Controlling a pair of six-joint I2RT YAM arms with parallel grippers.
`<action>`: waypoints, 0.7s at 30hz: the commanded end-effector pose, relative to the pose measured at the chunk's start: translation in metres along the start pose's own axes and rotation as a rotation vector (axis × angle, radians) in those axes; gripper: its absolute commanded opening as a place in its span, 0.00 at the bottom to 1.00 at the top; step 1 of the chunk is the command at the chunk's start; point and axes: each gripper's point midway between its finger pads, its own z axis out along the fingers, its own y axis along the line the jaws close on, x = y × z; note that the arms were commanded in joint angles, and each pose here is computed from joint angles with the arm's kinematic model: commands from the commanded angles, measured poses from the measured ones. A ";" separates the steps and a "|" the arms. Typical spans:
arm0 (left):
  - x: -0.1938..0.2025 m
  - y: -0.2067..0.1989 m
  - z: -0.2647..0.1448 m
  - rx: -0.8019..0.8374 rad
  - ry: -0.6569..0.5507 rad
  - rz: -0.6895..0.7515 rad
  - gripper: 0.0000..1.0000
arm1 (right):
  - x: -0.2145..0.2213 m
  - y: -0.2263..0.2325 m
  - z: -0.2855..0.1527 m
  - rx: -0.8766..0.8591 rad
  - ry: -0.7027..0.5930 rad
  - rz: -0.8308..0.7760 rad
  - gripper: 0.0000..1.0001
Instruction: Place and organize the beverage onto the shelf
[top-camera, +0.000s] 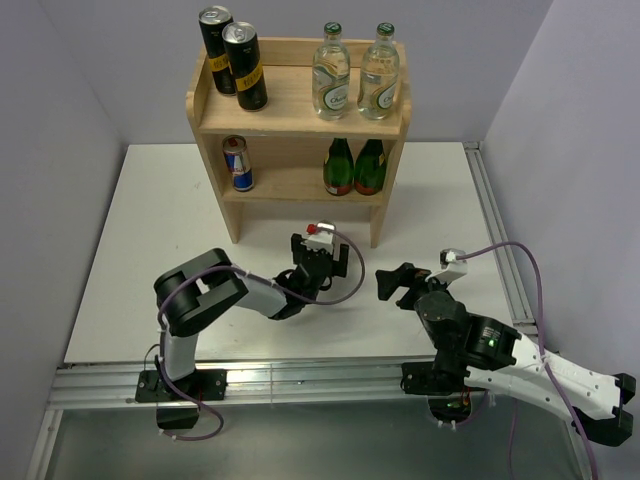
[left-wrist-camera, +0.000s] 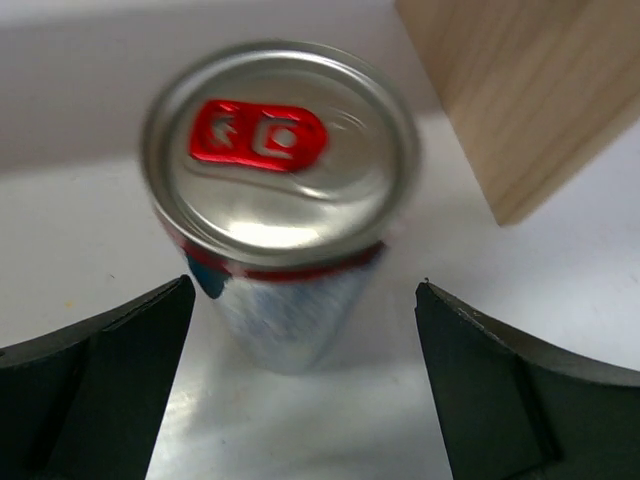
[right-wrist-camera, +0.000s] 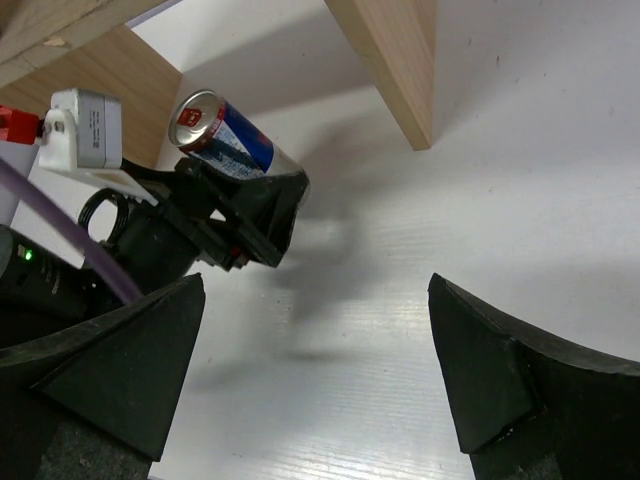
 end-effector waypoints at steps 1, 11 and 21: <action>-0.026 0.004 0.018 -0.023 -0.096 -0.048 0.99 | -0.007 0.008 0.001 -0.017 -0.017 0.016 1.00; -0.030 0.017 0.043 -0.067 -0.100 -0.066 0.45 | -0.005 0.008 0.003 -0.004 -0.011 0.000 1.00; -0.060 0.046 -0.019 -0.168 -0.020 -0.104 0.00 | -0.006 0.006 0.002 -0.002 -0.020 0.007 1.00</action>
